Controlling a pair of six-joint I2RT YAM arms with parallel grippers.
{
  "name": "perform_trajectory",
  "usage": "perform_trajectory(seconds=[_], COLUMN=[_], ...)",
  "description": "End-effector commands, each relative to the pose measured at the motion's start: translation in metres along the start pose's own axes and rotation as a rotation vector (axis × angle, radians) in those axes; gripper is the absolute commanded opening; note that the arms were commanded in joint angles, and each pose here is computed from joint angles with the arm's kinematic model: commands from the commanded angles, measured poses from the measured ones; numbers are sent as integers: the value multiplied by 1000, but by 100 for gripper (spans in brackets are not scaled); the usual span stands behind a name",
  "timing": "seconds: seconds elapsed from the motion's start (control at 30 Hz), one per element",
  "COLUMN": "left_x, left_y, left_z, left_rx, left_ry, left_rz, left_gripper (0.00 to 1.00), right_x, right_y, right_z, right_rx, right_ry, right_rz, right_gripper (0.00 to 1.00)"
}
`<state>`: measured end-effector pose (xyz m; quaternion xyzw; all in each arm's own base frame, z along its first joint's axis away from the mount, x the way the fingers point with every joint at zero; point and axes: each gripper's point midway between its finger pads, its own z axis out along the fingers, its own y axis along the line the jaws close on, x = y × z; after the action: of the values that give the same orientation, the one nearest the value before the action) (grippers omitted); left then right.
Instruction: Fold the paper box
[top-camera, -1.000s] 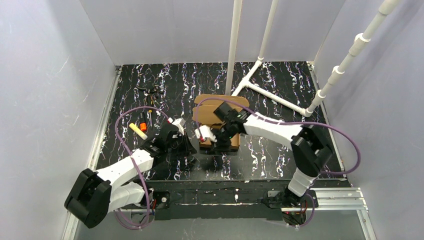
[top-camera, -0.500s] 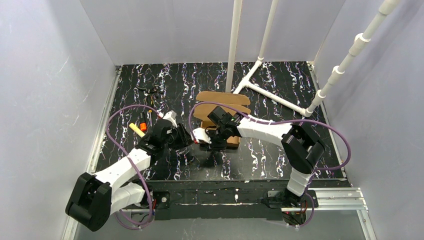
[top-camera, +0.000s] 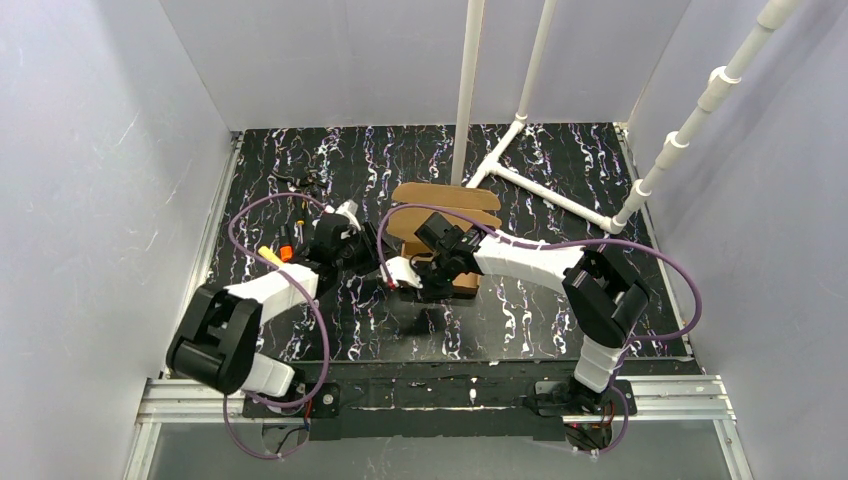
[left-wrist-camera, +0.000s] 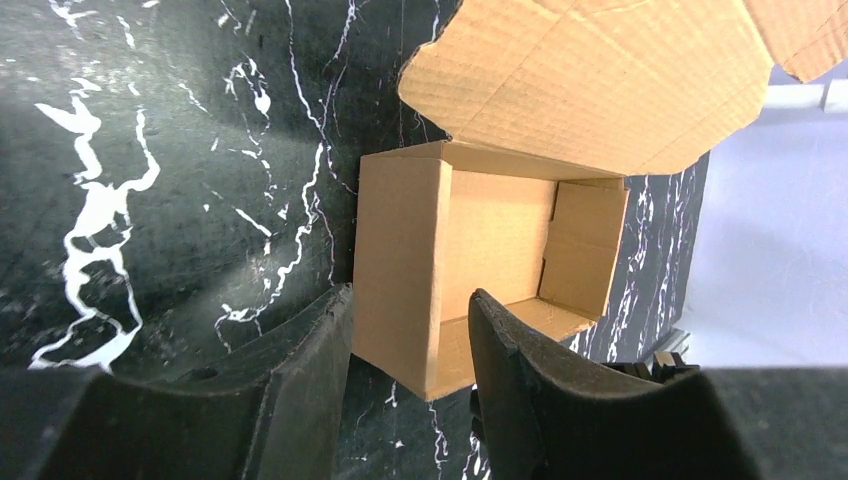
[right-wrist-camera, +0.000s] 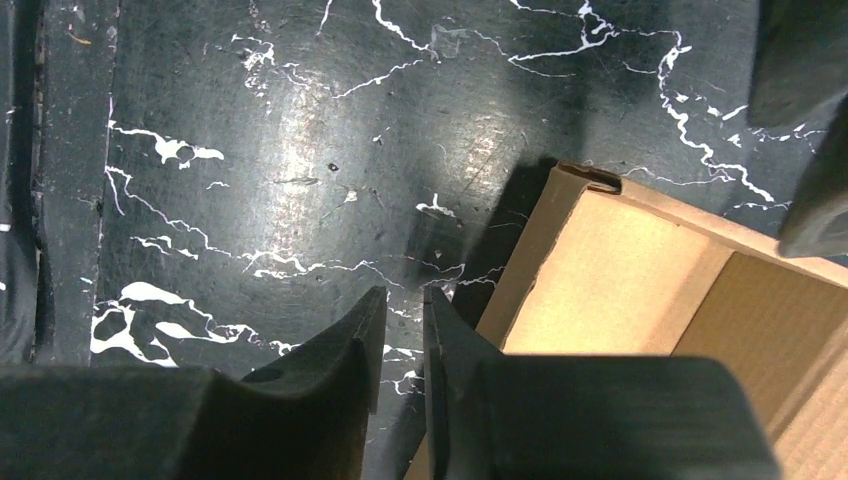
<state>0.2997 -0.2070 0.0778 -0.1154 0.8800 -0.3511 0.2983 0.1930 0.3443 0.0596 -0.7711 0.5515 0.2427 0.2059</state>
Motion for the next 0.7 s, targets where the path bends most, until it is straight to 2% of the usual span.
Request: perform_trajectory(seconds=[0.0, 0.13, 0.47, 0.67], left_x=[-7, -3, 10, 16], left_y=[-18, -13, -1, -2], left_z=[11, 22, 32, 31], left_rx=[81, 71, 58, 72], left_ry=[31, 63, 125, 150], left_rz=[26, 32, 35, 21], left_gripper=[43, 43, 32, 31], right_x=[-10, -7, 2, 8], right_y=[-14, -16, -39, -45], right_z=[-3, -2, -9, -5], right_rx=[50, 65, 133, 169], right_ry=[-17, -11, -20, -2], right_rz=[14, 21, 115, 148], right_gripper=[26, 21, 22, 23])
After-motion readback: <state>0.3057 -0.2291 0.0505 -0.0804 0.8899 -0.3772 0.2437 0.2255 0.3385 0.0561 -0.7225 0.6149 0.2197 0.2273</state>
